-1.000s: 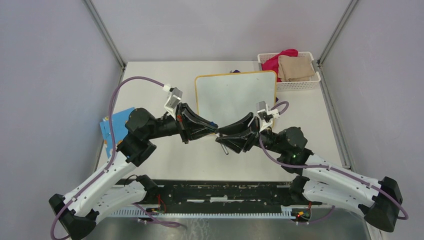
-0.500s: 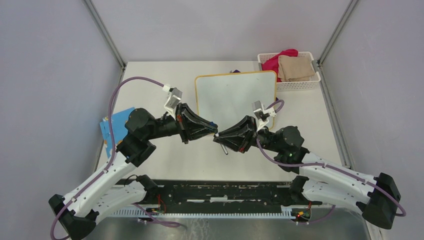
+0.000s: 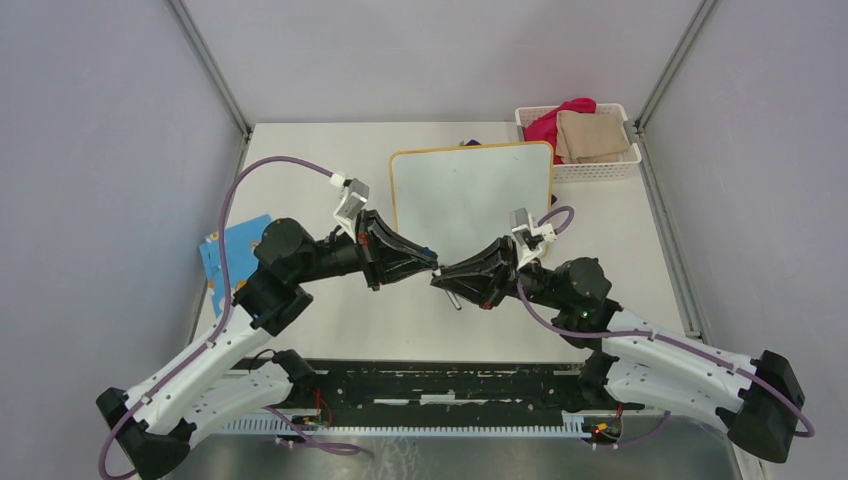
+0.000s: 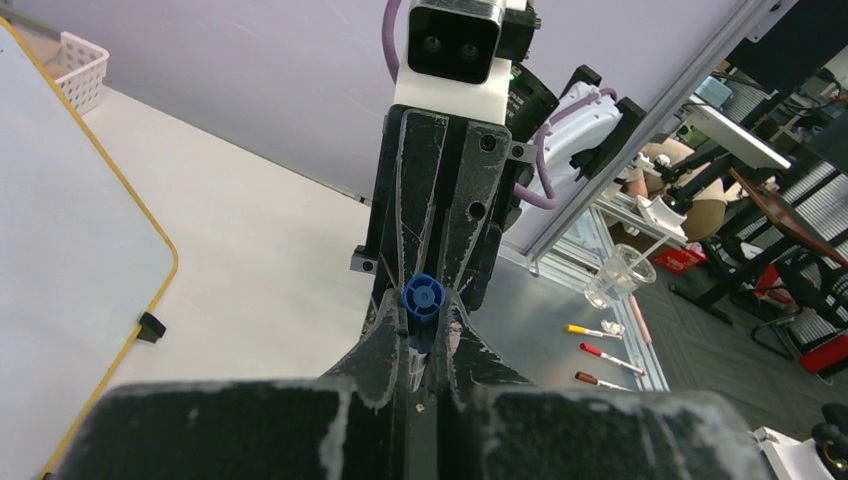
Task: Write a sentence on the whiteboard
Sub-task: Open the whiteboard marker at the center of the board, then place the pen cap at the center of the board.
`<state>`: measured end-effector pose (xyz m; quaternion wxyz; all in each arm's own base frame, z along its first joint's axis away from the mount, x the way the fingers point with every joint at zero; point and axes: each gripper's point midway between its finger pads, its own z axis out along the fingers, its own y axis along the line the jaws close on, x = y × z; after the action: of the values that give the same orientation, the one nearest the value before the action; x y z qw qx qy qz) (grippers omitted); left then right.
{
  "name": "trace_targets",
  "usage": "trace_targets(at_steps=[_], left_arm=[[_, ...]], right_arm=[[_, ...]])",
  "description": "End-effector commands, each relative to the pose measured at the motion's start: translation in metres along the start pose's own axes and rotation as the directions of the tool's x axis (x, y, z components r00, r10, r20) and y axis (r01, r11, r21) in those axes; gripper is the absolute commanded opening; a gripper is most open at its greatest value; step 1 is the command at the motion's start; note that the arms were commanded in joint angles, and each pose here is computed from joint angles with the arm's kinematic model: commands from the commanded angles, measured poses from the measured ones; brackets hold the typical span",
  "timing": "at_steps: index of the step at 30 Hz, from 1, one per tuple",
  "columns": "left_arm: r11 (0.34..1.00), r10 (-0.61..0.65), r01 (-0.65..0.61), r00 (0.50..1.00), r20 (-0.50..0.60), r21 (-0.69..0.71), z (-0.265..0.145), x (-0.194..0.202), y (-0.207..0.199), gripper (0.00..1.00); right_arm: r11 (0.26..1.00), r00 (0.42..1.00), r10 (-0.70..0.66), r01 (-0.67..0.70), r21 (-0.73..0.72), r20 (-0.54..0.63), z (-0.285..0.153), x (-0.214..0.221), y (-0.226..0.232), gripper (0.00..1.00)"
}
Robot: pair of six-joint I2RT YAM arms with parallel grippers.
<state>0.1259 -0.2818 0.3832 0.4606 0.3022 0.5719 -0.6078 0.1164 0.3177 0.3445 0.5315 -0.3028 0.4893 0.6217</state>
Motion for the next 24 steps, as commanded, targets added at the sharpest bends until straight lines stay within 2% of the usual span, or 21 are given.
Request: trace_targets(at_steps=[1, 12, 16, 19, 21, 24], left_arm=[[0.991, 0.137, -0.134, 0.974, 0.179, -0.027, -0.011, -0.055, -0.020, 0.02], [0.986, 0.145, -0.128, 0.972, 0.185, -0.102, -0.013, -0.055, -0.007, 0.02], [0.956, 0.162, -0.112, 0.972, 0.168, -0.272, -0.023, -0.053, 0.022, 0.02], [0.864, 0.170, -0.076, 0.975, 0.146, -0.497, -0.046, -0.048, 0.061, 0.02], [0.733, 0.157, -0.042, 0.982, 0.108, -0.679, -0.071, -0.036, 0.097, 0.02], [0.503, 0.092, -0.038, 0.996, 0.010, -0.863, -0.104, -0.008, 0.145, 0.02]], right_arm=[[0.999, 0.999, -0.052, 0.052, 0.001, -0.004, -0.009, 0.004, 0.000, 0.00], [0.997, 0.998, -0.064, 0.064, 0.036, -0.008, -0.016, 0.005, -0.004, 0.00], [0.984, 0.994, -0.105, 0.108, 0.141, -0.027, -0.024, 0.005, -0.020, 0.00], [0.934, 0.984, -0.164, 0.179, 0.310, -0.073, -0.040, 0.004, -0.049, 0.00], [0.874, 0.976, -0.179, 0.217, 0.435, -0.127, -0.057, 0.007, -0.071, 0.00], [0.777, 0.960, -0.192, 0.275, 0.566, -0.203, -0.081, 0.012, -0.096, 0.00]])
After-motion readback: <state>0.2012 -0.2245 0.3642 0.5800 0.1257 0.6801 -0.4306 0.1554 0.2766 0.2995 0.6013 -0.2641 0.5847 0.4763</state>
